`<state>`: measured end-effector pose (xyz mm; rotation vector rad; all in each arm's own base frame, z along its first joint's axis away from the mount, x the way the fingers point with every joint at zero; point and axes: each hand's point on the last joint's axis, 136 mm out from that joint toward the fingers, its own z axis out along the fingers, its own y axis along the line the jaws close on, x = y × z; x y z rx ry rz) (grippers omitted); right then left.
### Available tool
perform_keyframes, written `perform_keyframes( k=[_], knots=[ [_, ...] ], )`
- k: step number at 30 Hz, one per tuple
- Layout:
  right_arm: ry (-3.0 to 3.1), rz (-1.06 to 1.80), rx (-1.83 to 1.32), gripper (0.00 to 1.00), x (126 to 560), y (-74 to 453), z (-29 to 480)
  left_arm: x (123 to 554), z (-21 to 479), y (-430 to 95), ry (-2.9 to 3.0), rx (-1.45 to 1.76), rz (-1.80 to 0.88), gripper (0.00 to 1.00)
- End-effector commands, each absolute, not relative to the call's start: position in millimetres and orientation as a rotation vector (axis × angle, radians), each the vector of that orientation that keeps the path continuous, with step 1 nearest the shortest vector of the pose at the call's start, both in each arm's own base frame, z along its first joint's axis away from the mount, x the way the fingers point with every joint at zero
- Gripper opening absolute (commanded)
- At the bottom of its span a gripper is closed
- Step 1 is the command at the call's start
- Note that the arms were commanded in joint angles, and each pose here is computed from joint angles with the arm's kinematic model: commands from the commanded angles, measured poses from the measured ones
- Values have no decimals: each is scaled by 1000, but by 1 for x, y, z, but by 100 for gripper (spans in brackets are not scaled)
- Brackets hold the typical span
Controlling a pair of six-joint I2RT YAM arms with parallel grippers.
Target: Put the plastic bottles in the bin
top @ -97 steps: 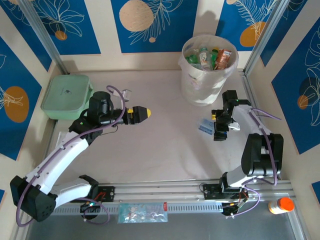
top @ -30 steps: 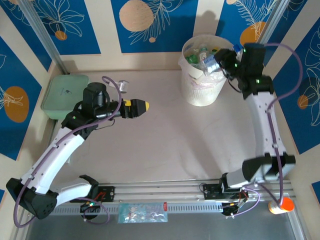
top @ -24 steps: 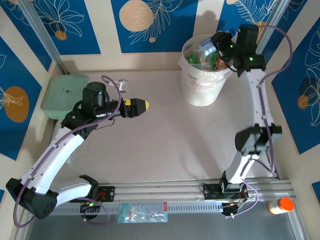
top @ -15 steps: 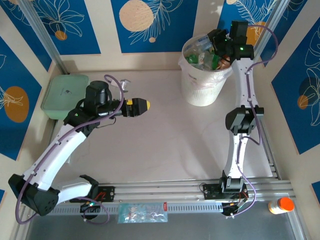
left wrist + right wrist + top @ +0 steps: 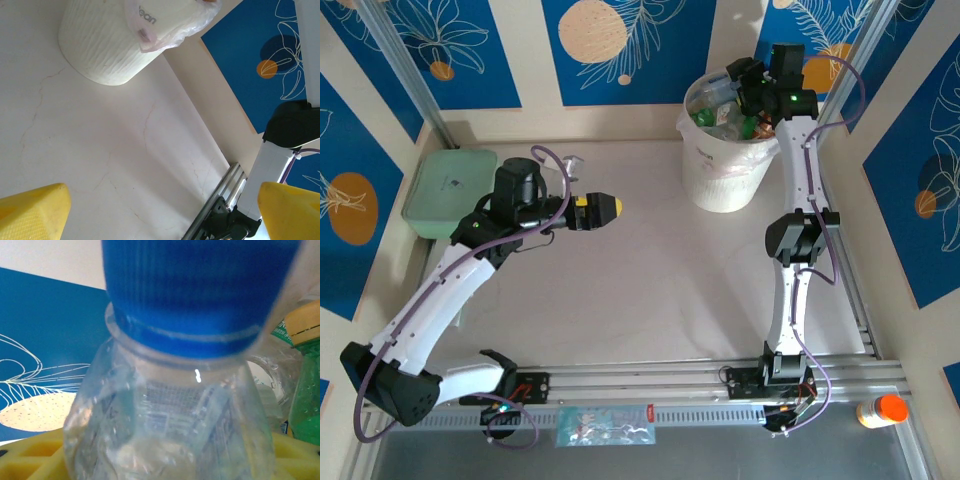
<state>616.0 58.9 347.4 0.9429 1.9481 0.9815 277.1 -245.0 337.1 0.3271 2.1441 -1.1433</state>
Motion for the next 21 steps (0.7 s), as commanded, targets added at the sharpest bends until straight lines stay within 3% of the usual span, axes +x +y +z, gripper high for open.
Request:
perform_keyframes(
  k=[1,10,21],
  knots=[
    [1996,973,996,70,617,55,326,282,353,-242,2095,352,-1127,96],
    [1927,1004,972,76,601,50,368,282,356,-239,2084,342,-1107,96],
    [1905,1026,875,74,563,61,411,277,363,-227,2046,347,-1038,96]
  ],
)
